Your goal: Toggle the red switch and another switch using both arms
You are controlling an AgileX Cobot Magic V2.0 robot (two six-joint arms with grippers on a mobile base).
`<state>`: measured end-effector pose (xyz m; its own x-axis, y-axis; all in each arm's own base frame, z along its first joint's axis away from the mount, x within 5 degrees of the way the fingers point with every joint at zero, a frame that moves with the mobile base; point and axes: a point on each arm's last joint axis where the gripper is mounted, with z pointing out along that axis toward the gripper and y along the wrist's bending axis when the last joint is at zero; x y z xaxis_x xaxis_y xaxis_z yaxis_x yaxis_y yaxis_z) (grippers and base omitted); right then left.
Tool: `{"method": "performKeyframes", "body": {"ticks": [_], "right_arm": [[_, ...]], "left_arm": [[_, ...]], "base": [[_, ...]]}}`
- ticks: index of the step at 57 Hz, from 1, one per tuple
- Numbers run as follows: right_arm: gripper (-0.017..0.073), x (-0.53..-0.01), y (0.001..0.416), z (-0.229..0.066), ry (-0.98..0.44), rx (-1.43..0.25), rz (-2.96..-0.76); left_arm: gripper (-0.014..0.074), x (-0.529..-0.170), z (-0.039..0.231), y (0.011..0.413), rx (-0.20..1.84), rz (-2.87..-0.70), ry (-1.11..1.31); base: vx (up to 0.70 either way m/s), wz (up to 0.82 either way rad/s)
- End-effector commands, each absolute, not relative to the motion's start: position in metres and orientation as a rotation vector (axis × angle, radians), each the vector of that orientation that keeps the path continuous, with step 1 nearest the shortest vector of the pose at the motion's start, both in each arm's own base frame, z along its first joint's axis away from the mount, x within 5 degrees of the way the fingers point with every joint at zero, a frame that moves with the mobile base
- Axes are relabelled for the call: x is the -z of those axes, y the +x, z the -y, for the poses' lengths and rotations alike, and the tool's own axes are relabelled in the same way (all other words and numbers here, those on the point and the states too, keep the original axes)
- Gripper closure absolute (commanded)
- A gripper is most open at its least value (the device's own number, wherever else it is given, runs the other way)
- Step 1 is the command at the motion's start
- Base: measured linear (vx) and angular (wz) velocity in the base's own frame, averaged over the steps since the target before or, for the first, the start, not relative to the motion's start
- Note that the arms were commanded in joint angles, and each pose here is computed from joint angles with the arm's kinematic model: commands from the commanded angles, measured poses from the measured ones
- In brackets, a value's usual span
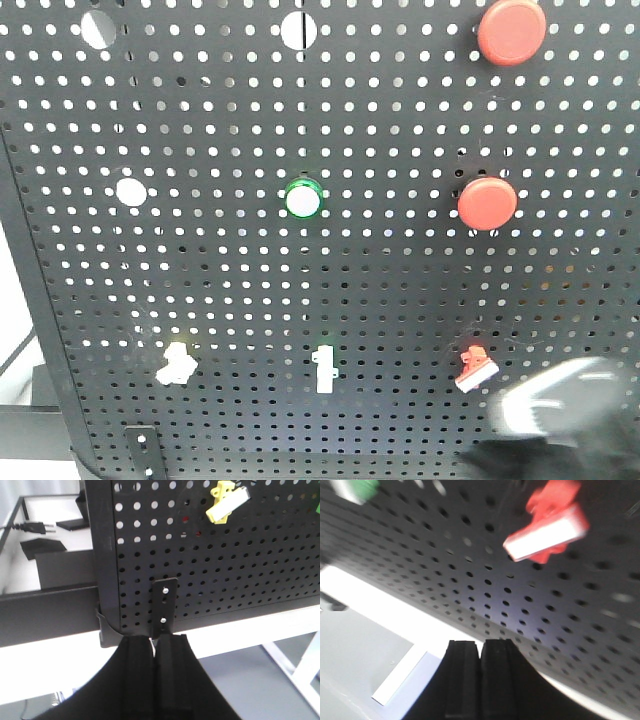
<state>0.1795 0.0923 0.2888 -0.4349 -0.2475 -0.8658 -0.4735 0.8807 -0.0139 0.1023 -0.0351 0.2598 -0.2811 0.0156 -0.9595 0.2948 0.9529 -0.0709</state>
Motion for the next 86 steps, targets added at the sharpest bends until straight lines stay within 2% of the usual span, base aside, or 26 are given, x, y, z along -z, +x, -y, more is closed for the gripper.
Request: {"method": "performKeyframes", "body": {"ticks": [1,15,23,32,66,76,86], "right_arm": [[0.0565,-0.319,0.162,-0.082,-0.515,-0.278,-1.926],[0.0565,-0.353,0.106,-0.051,-0.516,-0.216,-1.721],[0.0565,-0.349,0.09,-0.041,-0.513,-0.172,-1.601],[0.0565,-0.34,0.091,-0.043,-0.449,-0.242,-1.54],[0.0565,-0.34,0.091,-0.043,-0.445,-0.247,-1.535],[0.0565,-0.34,0.091,-0.043,-0.445,-0.247,-1.535],[0.0565,-0.34,0.091,-0.043,-0.445,-0.247,-1.535]], "left_arm": [[0.0591,-0.274,0.038,0.104,0.332,-1.765,0.211],[0.0591,-0.274,0.038,0.103,0.317,-1.763,0.227],[0.0591,-0.281,0.041,0.103,0.293,-1.674,0.298],[0.0591,-0.292,0.044,0.103,0.35,-1.55,0.294],[0.0591,-0.29,0.044,0.103,0.344,-1.562,0.297],[0.0591,-0.272,0.038,0.094,0.354,-1.561,0.249],[0.0591,-0.238,0.019,0.066,0.322,-1.393,0.111]], "base": [[0.0,0.0],[0.0,0.0],[0.0,0.0],[0.0,0.0],[0.0,0.0],[0.0,0.0],[0.0,0.0]]}}
